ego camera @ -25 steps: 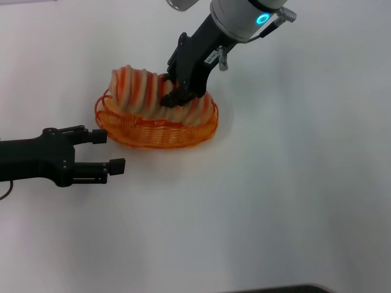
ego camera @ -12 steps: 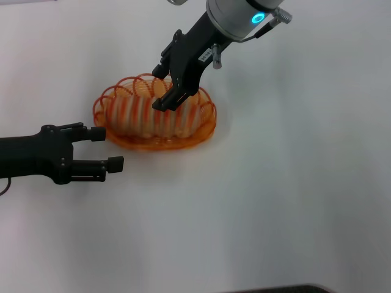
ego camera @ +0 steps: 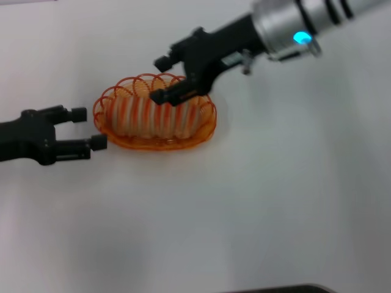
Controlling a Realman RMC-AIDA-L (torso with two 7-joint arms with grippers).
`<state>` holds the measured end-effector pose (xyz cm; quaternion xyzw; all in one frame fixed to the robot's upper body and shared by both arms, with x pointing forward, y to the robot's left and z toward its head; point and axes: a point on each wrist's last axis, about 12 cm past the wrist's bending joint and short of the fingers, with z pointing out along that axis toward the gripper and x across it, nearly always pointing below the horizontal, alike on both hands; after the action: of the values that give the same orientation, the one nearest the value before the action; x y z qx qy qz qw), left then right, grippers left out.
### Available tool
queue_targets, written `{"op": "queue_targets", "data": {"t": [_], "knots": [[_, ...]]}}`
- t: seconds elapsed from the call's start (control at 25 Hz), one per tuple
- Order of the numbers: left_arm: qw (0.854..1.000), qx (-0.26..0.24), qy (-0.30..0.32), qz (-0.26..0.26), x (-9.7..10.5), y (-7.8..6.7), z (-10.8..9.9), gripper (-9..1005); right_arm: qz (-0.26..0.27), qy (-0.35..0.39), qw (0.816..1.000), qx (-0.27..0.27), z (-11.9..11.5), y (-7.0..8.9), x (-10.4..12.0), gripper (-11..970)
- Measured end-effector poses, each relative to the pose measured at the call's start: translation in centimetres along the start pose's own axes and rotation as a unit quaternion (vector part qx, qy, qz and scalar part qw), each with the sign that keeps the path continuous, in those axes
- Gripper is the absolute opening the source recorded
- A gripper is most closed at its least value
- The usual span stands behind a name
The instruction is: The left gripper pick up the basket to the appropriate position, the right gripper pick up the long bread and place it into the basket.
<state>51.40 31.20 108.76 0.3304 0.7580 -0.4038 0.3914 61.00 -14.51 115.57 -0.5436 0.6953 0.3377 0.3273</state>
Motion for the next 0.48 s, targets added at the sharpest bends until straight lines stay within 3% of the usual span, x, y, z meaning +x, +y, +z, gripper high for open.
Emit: {"op": "queue_targets", "data": {"t": [0.2,0.32,0.48], "knots": [[1.000,-0.024,-0.009,-0.002,-0.1,0.5,-0.3,904,0.060,-0.135,0.988,0.039,-3.0,1.9,6.4,695],[0.999,-0.034,-0.011,-0.010,0.3,0.5,0.1,904,0.082,-0.215,0.968,0.096,-4.5,3.7,11.2,694],[0.999,-0.050,-0.013,-0.015,1.1,0.5,1.0,904,0.114,-0.267,0.944,0.158,-5.0,5.6,15.8,693]]}}
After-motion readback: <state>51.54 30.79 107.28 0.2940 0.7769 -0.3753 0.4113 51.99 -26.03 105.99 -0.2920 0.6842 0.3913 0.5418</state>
